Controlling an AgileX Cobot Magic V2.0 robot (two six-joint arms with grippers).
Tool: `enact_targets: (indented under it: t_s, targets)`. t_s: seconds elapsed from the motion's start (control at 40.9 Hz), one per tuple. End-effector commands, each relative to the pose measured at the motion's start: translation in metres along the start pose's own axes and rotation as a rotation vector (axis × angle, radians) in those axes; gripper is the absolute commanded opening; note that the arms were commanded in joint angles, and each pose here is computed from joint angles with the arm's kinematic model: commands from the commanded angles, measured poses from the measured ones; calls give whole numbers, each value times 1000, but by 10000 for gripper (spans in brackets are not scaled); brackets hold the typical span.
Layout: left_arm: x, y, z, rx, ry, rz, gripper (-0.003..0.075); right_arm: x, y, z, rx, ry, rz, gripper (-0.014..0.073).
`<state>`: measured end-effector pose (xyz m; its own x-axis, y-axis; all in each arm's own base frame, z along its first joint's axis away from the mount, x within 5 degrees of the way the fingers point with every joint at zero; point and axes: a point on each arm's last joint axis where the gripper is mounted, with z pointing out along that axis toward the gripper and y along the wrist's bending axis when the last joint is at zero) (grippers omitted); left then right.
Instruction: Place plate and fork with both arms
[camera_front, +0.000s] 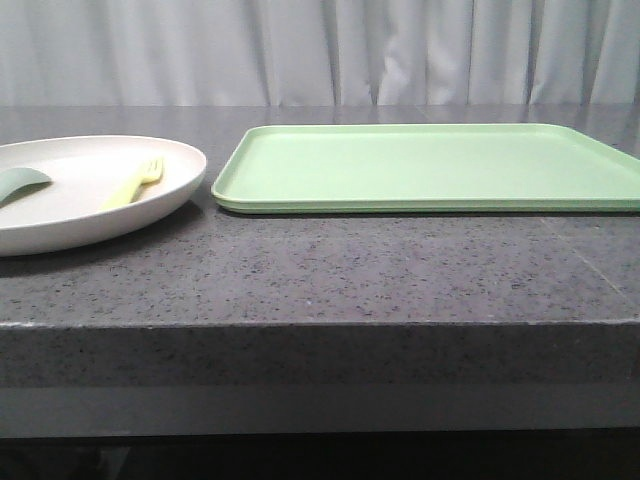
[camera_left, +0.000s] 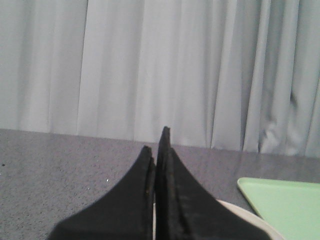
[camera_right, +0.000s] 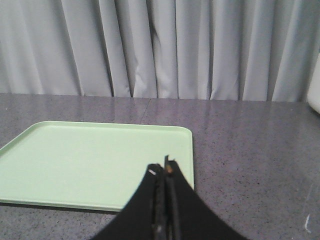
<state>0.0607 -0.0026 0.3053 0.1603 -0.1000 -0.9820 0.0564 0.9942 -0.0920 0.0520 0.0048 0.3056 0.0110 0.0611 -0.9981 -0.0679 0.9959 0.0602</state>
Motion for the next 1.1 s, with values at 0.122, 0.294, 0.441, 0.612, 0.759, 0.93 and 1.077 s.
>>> enact_targets:
  t_s: [0.122, 0.294, 0.441, 0.612, 0.759, 0.93, 1.077]
  targets:
    - [-36, -2, 46, -16, 106, 150, -18, -46, 1, 38, 4, 25, -2, -67]
    - [-37, -2, 61, -14, 126, 146, -18, -42, 0, 62, 11, 103, 1, -67]
    - [-35, -2, 65, -13, 134, 146, 22, -38, 0, 69, 12, 132, 2, -48]
    - [-35, -2, 65, -13, 135, 146, 360, -38, 0, 69, 13, 128, 2, 195]
    - [-34, -2, 66, -13, 141, 120, 659, -38, 0, 69, 12, 131, 2, 499]
    - [-31, -2, 71, -12, 146, 110, 652, -38, 0, 69, 13, 129, 2, 646]
    - [-28, -1, 90, -21, 248, 97, 631, -38, 0, 69, 13, 128, 2, 645]
